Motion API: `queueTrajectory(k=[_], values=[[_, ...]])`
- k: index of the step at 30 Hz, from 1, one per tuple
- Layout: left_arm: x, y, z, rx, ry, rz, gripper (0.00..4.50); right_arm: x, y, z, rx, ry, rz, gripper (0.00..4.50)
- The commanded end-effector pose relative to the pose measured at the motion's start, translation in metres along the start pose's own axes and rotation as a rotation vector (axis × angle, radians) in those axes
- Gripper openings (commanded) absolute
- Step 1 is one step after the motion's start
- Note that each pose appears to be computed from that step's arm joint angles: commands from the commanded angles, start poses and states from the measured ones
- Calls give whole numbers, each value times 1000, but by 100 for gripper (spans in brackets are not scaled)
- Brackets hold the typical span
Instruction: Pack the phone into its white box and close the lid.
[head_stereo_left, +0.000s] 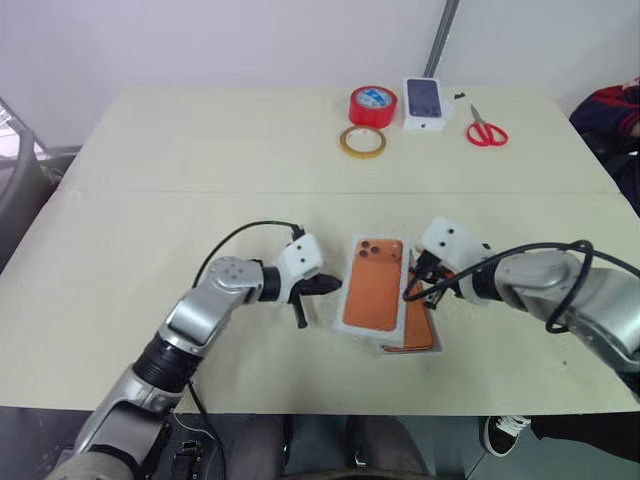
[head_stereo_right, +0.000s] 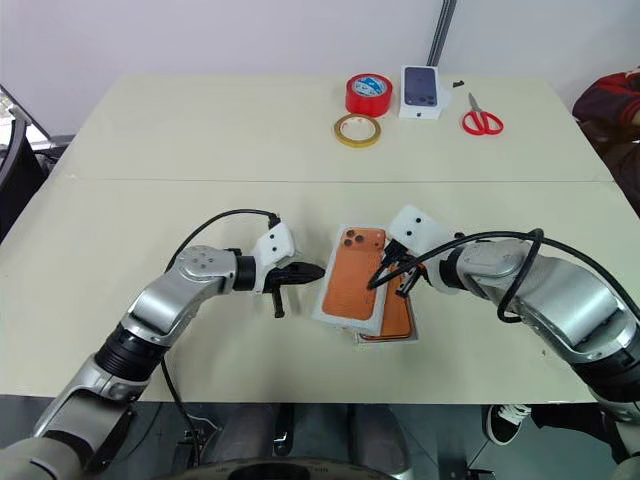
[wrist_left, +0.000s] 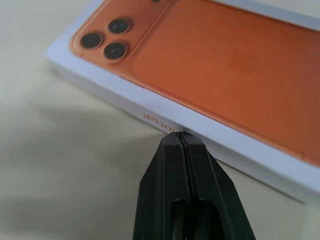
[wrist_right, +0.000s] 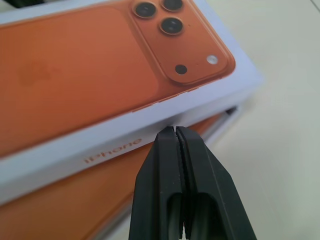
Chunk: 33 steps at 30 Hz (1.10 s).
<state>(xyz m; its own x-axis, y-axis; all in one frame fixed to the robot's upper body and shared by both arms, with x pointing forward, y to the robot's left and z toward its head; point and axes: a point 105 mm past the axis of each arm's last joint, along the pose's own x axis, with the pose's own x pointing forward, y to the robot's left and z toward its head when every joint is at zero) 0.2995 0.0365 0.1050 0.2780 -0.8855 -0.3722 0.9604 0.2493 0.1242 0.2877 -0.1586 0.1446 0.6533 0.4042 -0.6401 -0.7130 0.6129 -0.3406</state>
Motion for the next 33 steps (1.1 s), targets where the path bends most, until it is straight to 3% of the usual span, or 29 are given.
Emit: queueTrajectory(k=[1,5,16,33], values=[[6,-14,32,30,-104,-78,0,-9,9,14,-41,-59,33,6],[9,-20,45,3,-155,-128,0,-12,11,6,-27,-38,46,6],[21,-37,48,-11,-152,-209,0,-18,16,-18,18,27,51,6],[21,-46,35,-31,-93,-254,0,-23,18,-23,23,39,51,6]])
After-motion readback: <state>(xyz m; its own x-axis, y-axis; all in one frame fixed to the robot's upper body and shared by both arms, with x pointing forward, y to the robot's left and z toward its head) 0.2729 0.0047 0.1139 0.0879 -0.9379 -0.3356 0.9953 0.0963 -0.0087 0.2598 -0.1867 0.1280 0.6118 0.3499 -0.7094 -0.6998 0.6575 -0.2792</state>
